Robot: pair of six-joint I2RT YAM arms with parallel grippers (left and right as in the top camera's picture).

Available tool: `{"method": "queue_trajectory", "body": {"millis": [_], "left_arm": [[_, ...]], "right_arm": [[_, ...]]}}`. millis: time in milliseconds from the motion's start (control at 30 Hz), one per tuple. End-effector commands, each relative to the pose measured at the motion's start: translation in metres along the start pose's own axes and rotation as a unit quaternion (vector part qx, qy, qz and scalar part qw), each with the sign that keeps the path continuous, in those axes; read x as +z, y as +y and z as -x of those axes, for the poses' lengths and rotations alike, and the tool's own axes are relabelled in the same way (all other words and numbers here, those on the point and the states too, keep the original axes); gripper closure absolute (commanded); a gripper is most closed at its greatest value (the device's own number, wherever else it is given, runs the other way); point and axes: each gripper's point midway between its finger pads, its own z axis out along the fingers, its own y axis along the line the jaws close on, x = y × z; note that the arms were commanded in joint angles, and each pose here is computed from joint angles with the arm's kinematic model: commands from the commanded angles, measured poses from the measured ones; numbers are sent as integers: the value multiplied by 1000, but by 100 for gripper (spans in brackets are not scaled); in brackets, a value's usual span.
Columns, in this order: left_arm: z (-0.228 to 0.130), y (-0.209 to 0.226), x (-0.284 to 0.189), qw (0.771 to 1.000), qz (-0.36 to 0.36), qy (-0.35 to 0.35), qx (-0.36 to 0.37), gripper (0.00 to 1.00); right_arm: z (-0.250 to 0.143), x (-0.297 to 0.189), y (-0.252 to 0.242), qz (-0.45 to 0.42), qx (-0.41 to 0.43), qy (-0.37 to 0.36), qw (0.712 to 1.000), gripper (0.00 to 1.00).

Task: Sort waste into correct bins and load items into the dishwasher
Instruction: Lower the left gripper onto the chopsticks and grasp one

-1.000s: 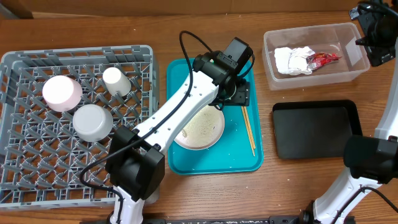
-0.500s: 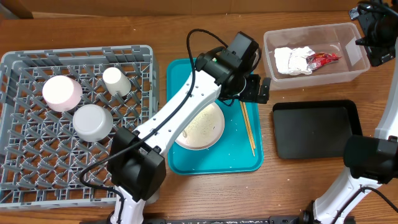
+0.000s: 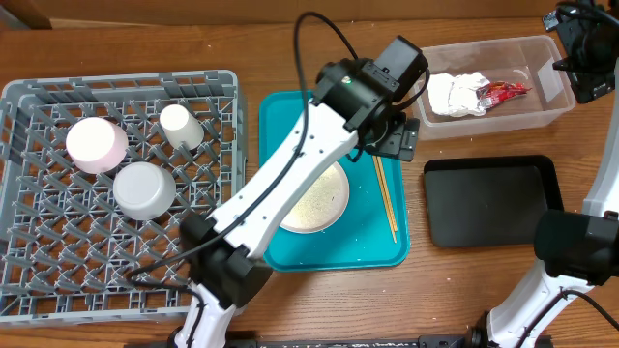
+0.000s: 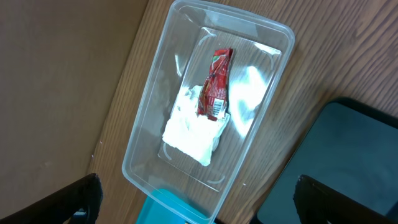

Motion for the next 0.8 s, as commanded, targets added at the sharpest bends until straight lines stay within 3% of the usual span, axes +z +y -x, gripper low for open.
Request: {"method": "queue_trajectory", "body": {"millis": [0,67,133,233,400,767], "left_arm": [[3,-26,14,998,-58,13,9,0],[12,-41,16,996,-94,2,4,1],[21,-45,23,995,-94,-13,-6,13],[25,-31,39,995,-50,-18,-87,22],[25,-8,91,988,33,-17,-153,24],[-1,0,175,985,80,38,-148,41]], "right_arm": [[3,-1,-1,-1,0,-6,1000,0],[3,-1,-1,-2,0,-6,1000,0],[3,-1,-1,-2,0,-6,1000,0],[3,-1,-1,-1,0,-6,1000,0],[3,-1,-1,-1,0,-6,1000,0],[3,-1,-1,-1,0,-6,1000,0]]}}
